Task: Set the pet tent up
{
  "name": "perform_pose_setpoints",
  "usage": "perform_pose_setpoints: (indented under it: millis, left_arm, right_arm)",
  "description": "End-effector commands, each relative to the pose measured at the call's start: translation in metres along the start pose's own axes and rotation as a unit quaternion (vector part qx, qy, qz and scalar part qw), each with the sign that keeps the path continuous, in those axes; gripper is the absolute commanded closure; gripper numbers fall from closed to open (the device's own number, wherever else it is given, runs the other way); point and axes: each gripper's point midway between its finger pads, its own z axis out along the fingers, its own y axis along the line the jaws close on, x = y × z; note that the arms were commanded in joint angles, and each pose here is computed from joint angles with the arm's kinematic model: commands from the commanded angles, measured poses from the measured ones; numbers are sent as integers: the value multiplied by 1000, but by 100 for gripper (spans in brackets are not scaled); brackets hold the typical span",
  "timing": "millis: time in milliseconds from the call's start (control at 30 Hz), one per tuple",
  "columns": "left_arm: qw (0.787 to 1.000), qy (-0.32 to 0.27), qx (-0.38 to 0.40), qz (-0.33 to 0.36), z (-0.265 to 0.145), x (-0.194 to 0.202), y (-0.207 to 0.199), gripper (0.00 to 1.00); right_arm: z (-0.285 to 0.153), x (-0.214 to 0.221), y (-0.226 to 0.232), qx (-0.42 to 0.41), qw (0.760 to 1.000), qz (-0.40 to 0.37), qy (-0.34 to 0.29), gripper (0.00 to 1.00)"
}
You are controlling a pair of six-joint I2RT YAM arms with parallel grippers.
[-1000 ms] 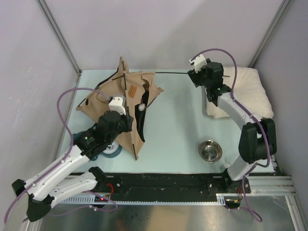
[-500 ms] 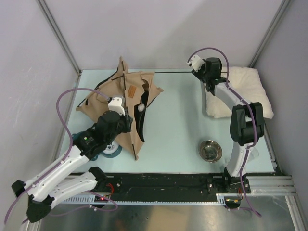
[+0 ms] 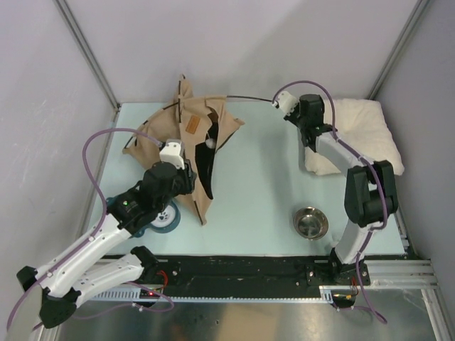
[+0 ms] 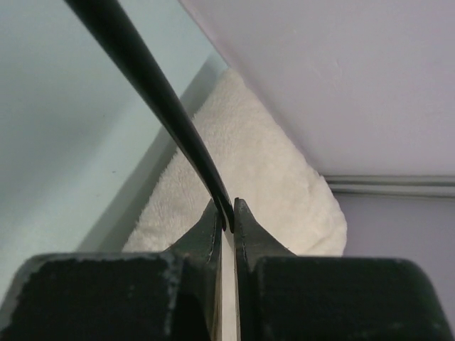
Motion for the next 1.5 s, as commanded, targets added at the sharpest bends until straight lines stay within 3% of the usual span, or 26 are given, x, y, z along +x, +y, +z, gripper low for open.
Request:
perform_pose_setpoints:
  millis: [0, 167, 333, 533, 767, 1000, 1133, 1400, 1467]
  left_arm:
    - [999, -41, -7, 1, -10, -32, 4, 49]
    - [994, -99, -30, -33, -35, -61, 18, 26]
    - [983, -144, -101, -56, -53, -74, 51, 16]
    - [979, -145, -128, -71, -50, -71, 62, 14]
    - [983, -128, -109, -77, -27, -62, 57, 9]
    - [979, -135, -121, -91, -7, -82, 71, 18]
    - [975, -146, -141, -95, -9, -97, 85, 14]
    - [986, -158, 6, -47, -31, -121, 37, 7]
    - [984, -171, 13, -45, -40, -127, 35, 7]
  right_arm:
    - [-52, -46, -31, 57, 996, 50, -53, 100]
    - [-80, -51, -6, 44, 998, 41, -20, 100]
    - [-103, -38, 13, 47, 996, 63, 35, 100]
    - [-137, -42, 15, 83, 993, 71, 36, 100]
    - [-173, -93, 1, 112, 989, 79, -62, 100]
    - [-169, -101, 8, 104, 989, 78, -76, 100]
    - [-162, -94, 15, 96, 990, 78, -67, 100]
    - [-153, -87, 19, 88, 991, 85, -59, 100]
    - [-150, -84, 21, 86, 991, 87, -54, 100]
